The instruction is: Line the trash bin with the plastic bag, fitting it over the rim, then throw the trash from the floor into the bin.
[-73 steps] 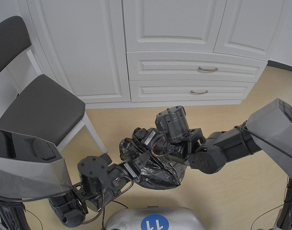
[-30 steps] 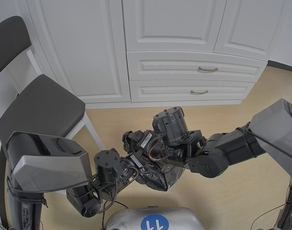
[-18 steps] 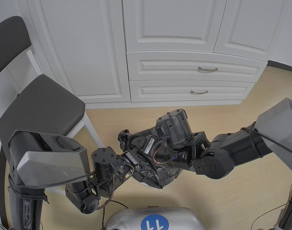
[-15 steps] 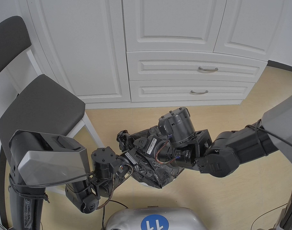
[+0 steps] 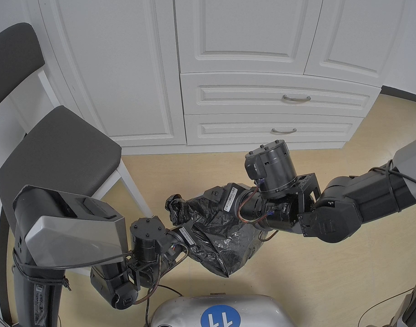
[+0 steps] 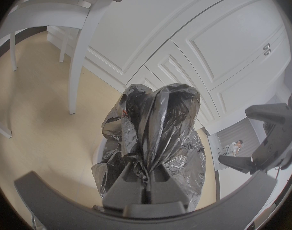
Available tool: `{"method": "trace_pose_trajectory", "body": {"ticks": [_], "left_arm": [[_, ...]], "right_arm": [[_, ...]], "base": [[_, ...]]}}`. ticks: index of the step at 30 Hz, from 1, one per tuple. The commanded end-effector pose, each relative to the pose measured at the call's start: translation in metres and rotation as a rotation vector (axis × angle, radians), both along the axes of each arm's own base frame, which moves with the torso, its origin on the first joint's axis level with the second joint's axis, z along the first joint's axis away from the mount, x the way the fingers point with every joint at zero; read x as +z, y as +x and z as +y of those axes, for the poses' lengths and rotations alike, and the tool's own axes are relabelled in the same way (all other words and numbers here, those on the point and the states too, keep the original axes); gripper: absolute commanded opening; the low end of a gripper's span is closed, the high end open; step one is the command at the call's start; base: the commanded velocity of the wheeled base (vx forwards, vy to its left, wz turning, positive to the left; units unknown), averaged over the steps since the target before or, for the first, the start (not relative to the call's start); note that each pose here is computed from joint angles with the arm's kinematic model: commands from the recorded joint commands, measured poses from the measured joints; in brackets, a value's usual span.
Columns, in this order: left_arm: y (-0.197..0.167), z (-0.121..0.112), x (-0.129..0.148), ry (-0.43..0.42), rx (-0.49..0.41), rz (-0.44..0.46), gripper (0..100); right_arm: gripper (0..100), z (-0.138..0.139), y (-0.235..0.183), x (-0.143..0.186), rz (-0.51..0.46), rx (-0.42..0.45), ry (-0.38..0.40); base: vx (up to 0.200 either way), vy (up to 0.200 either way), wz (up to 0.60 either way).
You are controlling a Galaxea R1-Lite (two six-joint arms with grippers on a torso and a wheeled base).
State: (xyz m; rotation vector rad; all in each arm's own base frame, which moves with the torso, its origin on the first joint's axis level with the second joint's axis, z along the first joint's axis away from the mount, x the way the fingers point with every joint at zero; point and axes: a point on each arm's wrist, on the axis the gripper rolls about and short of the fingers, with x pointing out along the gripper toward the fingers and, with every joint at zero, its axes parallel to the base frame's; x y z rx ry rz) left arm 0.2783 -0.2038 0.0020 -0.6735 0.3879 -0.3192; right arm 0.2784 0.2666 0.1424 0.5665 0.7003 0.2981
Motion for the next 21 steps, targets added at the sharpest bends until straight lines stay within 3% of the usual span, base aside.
{"method": "trace_pose_trajectory", "body": {"ticks": [1, 21], "left_arm": [[-0.002, 0.002, -0.003, 0.012, 0.001, 0.014, 0], [0.007, 0.005, -0.026, 0.052, 0.033, 0.05, 0]], "right_arm": [[100, -0.004, 0.0, 0.0, -0.003, -0.006, -0.01], [100, -0.009, 0.005, -0.001, -0.016, -0.01, -0.039]], "base": [[0.0, 0.0, 0.0], [0.0, 0.0, 0.0]]}}
